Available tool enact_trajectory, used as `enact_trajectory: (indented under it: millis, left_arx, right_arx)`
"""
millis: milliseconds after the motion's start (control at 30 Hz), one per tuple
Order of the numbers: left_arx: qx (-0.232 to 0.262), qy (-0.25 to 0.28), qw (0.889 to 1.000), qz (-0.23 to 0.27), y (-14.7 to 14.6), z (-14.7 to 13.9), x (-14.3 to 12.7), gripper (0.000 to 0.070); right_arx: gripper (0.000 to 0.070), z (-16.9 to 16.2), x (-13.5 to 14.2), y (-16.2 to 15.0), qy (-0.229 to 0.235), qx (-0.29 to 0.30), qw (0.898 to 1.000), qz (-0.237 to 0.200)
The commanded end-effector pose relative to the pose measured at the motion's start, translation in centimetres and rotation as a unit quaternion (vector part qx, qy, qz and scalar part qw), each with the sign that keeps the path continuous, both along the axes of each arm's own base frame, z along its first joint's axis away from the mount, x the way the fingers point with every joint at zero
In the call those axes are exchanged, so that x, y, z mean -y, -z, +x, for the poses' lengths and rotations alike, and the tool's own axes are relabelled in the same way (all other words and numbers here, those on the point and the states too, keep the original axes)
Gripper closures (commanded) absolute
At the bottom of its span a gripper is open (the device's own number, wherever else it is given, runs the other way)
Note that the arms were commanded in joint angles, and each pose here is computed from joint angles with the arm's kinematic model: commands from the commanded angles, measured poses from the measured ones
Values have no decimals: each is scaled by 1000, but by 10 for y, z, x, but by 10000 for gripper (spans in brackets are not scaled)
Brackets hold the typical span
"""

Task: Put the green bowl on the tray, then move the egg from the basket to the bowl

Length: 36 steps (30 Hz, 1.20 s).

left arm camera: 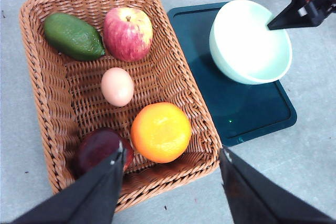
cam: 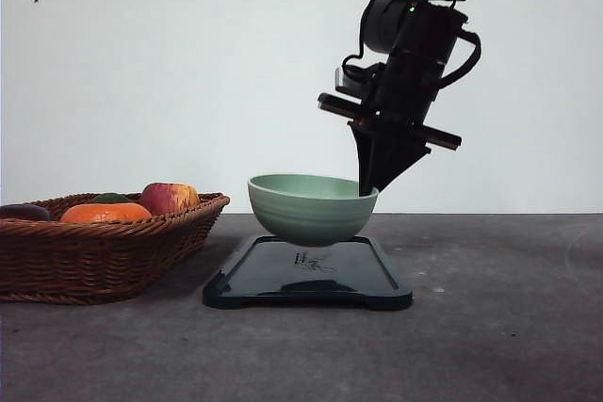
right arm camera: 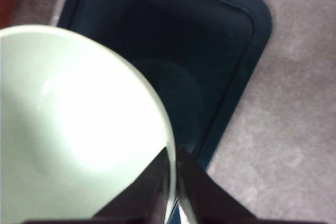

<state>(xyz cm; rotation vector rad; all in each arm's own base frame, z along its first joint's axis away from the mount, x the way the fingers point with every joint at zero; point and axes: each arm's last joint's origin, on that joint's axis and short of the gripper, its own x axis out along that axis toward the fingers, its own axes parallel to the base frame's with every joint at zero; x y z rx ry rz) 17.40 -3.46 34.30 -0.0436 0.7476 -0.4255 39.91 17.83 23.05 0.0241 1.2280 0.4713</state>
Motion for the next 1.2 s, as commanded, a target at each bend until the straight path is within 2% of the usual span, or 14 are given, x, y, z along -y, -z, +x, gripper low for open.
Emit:
enact_trajectory:
  millis: [0,367,400,500,533,567,700,833,1033,1167]
  left_arx:
    - [11,4,1000,-2,-7,1,1,340]
    - [10,4,1000,-1,-6,1,1,340]
    - [8,4,1000,-1,-6,1,1,340]
    - [3,4,1000,0,-5,0,1,340]
    - [2,4,1000,0,-5,0,0,340]
    - [1,4,1000,0,-5,0,0,340]
    - [0,3,1000,0,-5,0,0,340]
    - [1,3,1000,0,-5,0,0,340]
    - [0,3,1000,0,-5,0,0,340]
    - [0,3,1000,0,-5,0,0,340]
  right_arx:
    - [700,6,-6,4,4,3,1000,6]
    - [683,11,-8,21,6,-13,1000,0]
    - [658,11,-8,21,6,-13,1000,0]
    - [468,11,-9,21,7,-14,1000,1]
    - [424,11,-10,21,7,-14,1000,2]
    - [411,10,-9,20,7,-13,1000,2]
    - [407,7,-8,9,3,-11,1000,11]
    - [407,-2,-6,-20,-6,11,1000,24]
    - [407,-26,-3,-69,-9,93,995,21]
    - [407,-48,0,-81,-10,153,988,30]
